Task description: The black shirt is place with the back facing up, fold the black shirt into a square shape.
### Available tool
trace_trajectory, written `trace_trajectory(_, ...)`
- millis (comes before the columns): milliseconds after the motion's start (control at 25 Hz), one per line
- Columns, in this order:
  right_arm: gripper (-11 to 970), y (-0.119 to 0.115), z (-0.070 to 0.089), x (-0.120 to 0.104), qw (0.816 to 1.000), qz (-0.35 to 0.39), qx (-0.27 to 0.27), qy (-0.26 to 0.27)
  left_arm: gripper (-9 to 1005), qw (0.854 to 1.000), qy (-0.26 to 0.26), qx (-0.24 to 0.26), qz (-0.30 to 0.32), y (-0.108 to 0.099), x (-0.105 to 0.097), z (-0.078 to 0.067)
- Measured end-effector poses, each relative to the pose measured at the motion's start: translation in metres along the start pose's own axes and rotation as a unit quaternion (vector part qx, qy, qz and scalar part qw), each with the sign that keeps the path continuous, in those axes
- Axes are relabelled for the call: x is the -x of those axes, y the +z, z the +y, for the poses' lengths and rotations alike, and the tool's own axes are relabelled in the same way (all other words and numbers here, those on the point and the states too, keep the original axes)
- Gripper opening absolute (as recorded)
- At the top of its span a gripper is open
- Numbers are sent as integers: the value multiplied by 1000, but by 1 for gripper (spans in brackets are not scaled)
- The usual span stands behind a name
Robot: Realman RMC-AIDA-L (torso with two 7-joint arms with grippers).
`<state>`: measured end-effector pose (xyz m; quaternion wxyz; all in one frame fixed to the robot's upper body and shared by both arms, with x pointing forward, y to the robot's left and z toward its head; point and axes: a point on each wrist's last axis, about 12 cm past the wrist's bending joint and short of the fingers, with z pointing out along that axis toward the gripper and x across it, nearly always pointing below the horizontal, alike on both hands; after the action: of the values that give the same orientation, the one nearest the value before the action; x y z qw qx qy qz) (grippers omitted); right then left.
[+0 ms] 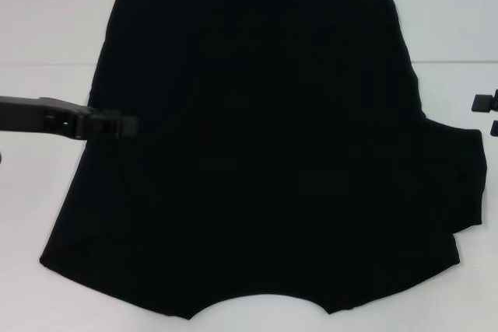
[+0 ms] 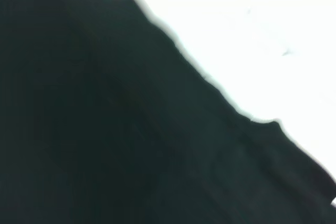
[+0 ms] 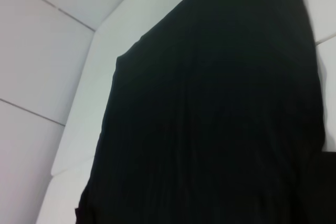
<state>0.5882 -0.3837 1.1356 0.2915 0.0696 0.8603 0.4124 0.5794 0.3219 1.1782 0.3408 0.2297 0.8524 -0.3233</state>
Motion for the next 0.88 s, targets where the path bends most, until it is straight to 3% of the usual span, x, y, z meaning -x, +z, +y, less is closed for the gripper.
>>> trace_trajectory(120, 873, 0, 1, -1, 1000, 11, -1, -18, 445, 999, -25, -4, -28, -8, -16, 8)
trace_trajectory(240, 873, -3, 1, -2, 999, 22, 0, -35, 465, 997, -54, -20, -59, -9, -34, 15)
trace_trajectory(560, 872, -12, -7, -10, 995, 82, -40, -34, 518, 993, -81, -47, -66, -5, -49, 15)
trace_trajectory(760, 872, -16, -15, -19, 991, 115, -73, -2, 347, 991, -99, -51, -68, -2, -51, 16)
trace_trajectory(880, 872, -13, -16, -23, 990, 119, -73, 10, 353, 991, -103, -50, -68, -1, -50, 16)
